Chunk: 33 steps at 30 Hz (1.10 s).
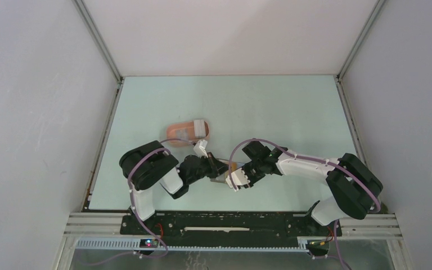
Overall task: Put the credit cards into the card holder
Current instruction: Insert the credit card into the card holder.
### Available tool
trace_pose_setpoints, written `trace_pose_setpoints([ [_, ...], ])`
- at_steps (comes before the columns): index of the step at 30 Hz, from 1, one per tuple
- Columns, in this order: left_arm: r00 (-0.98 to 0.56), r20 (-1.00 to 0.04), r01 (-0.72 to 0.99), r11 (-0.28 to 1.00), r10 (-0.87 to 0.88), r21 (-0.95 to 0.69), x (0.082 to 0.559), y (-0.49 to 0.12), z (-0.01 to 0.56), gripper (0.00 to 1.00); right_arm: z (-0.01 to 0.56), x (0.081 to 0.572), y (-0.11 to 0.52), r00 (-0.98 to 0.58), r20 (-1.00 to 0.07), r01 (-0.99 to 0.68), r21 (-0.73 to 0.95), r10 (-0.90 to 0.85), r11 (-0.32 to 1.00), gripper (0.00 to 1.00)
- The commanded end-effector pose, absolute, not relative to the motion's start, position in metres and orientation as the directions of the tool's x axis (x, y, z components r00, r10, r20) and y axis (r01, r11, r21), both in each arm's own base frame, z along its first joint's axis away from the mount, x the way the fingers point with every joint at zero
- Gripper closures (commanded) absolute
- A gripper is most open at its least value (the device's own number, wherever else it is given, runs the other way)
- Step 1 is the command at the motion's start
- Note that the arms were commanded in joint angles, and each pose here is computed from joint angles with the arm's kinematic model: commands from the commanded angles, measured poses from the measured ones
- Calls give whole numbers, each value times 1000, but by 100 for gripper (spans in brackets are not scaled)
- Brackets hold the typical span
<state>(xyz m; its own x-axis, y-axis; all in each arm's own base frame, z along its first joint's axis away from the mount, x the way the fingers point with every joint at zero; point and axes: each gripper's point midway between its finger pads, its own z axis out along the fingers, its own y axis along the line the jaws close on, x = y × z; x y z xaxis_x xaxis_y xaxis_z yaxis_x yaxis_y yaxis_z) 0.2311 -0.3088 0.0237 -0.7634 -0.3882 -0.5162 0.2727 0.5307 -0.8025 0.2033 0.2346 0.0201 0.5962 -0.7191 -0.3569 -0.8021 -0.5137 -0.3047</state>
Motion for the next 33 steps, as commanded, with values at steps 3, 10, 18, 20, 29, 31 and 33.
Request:
trace_pose_setpoints([
  [3,-825,-480,231,595,-300,-770,217,-301,-3,100,13,204,236,603,-341,-797,-300,-721,-524,59],
  [10,-810,-485,203,618,-330,-759,221,-284,-2,100,12,205,236,605,-338,-796,-299,-721,-527,59],
  [18,-829,-469,214,603,-304,-769,220,-293,-2,100,12,205,236,602,-337,-797,-297,-724,-526,59],
  [20,-835,-462,212,602,-298,-770,219,-294,-4,100,12,205,236,603,-336,-797,-297,-723,-526,59],
  [29,-856,-434,198,597,-281,-778,218,-300,-10,100,14,205,237,604,-338,-796,-302,-722,-525,59],
  [31,-858,-429,195,596,-281,-779,218,-301,-10,100,14,205,237,604,-338,-796,-302,-722,-524,59],
  [33,-860,-427,195,594,-279,-780,219,-303,-10,100,13,205,237,604,-338,-796,-301,-722,-524,59],
])
